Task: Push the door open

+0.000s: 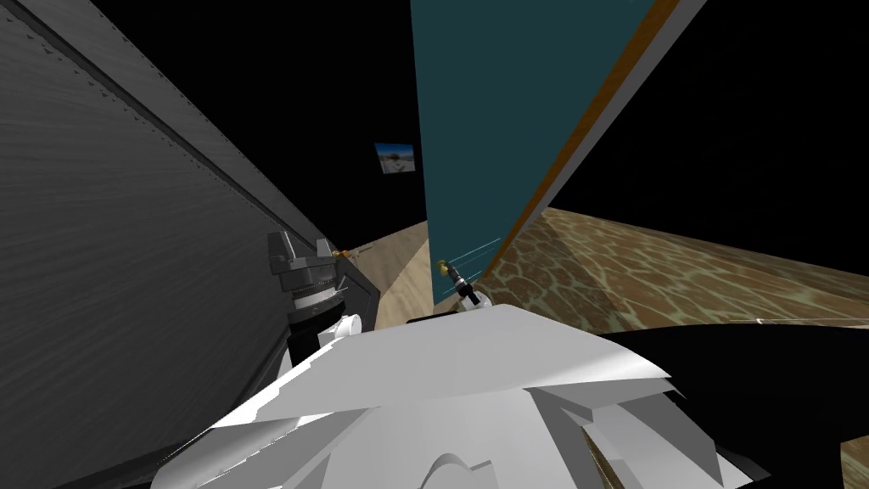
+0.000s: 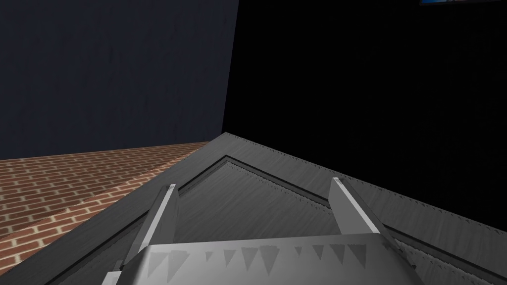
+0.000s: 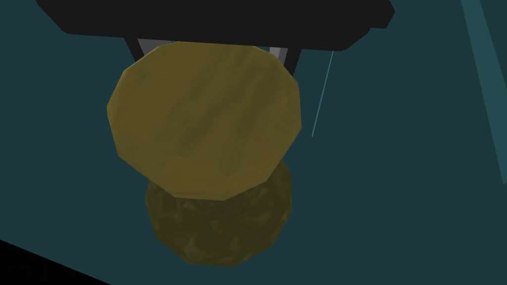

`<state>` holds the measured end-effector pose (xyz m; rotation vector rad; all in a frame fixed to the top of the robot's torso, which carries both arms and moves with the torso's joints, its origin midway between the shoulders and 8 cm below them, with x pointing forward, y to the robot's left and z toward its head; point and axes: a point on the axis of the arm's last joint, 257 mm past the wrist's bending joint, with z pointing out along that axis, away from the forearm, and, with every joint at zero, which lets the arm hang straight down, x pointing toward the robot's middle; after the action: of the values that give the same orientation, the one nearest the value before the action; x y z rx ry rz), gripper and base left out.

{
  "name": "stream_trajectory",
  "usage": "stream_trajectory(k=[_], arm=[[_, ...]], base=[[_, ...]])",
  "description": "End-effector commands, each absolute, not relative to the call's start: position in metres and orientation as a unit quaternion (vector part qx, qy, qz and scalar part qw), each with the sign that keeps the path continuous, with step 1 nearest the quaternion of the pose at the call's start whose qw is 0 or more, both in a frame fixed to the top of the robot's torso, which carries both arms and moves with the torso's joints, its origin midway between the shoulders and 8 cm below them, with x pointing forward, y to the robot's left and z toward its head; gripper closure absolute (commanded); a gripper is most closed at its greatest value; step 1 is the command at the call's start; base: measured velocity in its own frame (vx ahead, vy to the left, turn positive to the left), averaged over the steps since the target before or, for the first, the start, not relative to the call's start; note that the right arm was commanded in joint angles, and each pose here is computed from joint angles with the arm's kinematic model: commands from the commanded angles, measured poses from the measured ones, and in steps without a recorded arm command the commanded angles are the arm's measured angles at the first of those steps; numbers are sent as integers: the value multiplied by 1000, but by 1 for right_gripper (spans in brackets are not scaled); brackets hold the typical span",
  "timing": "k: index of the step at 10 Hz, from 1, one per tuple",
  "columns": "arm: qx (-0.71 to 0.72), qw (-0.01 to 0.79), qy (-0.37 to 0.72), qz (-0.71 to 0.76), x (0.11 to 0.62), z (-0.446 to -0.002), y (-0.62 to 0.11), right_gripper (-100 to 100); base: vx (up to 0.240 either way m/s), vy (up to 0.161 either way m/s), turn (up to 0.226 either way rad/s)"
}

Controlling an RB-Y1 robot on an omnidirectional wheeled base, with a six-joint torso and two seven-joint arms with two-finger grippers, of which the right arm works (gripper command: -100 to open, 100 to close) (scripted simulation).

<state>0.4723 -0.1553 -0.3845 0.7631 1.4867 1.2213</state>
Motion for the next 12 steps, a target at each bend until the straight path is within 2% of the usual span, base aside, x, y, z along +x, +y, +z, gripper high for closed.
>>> stream_trajectory(k=[1,3,4,12], arm=[[337,498,605,522,475,-383,-156,100],[356,484,594,535,476,-383,-156,100],[334,500,607,520,475,-382,-157,-100],[246,548,647,470,472,-382,-152,-100]], base=[[56,17,-37],[47,18,-27],[14,17,-54],[-26,9,-48]])
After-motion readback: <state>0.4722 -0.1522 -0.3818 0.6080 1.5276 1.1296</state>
